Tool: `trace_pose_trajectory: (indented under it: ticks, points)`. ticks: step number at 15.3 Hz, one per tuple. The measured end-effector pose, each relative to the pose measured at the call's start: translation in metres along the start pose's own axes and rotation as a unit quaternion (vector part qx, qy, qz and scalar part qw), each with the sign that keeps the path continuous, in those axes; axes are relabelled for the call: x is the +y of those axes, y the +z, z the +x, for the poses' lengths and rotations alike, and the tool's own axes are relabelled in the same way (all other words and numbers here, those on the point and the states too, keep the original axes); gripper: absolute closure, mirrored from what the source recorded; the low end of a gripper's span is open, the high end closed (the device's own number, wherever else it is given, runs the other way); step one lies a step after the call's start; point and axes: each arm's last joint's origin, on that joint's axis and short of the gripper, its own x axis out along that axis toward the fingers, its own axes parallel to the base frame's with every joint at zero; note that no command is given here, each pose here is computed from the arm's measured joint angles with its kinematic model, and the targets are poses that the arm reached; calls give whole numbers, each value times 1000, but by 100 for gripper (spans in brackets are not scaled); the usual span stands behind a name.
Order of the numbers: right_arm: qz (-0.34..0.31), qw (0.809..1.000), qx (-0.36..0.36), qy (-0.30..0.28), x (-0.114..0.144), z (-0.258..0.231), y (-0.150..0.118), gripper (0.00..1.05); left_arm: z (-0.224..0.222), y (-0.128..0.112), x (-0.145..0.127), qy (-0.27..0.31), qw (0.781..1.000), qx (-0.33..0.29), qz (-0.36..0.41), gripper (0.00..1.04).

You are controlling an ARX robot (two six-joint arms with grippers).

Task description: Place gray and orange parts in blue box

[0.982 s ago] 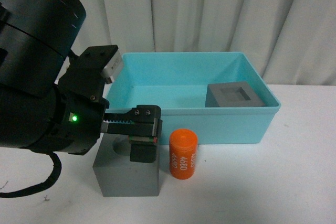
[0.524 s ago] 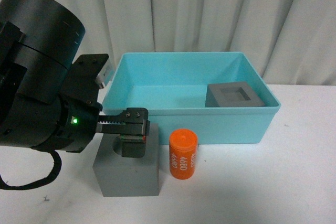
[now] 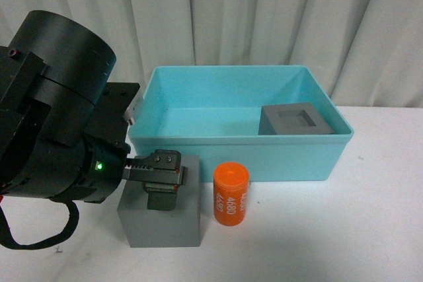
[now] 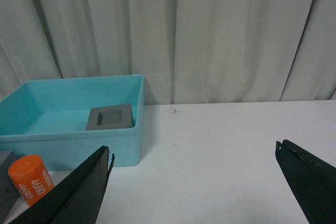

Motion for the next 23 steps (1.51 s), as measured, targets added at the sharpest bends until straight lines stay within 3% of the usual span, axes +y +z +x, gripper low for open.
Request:
trace_pose_trajectory:
  ticks: [6,11,15,19,23]
  points:
    - [0,1000,0,0,0,0,0,6,-4,3,-2,-7,1000,7,15,82]
    - [0,1000,0,0,0,0,0,6,-32,2,9,-16,999,23,33,85]
    - [0,1000,0,0,0,0,0,6,-94,35,23,-20,998,-33,48,85]
    - [0,1000,0,0,0,0,0,6,-127,100,-20,-56,989,-104,87,85]
    - [0,1000,0,0,0,0,0,6,-91,141,-70,-69,989,-81,107,85]
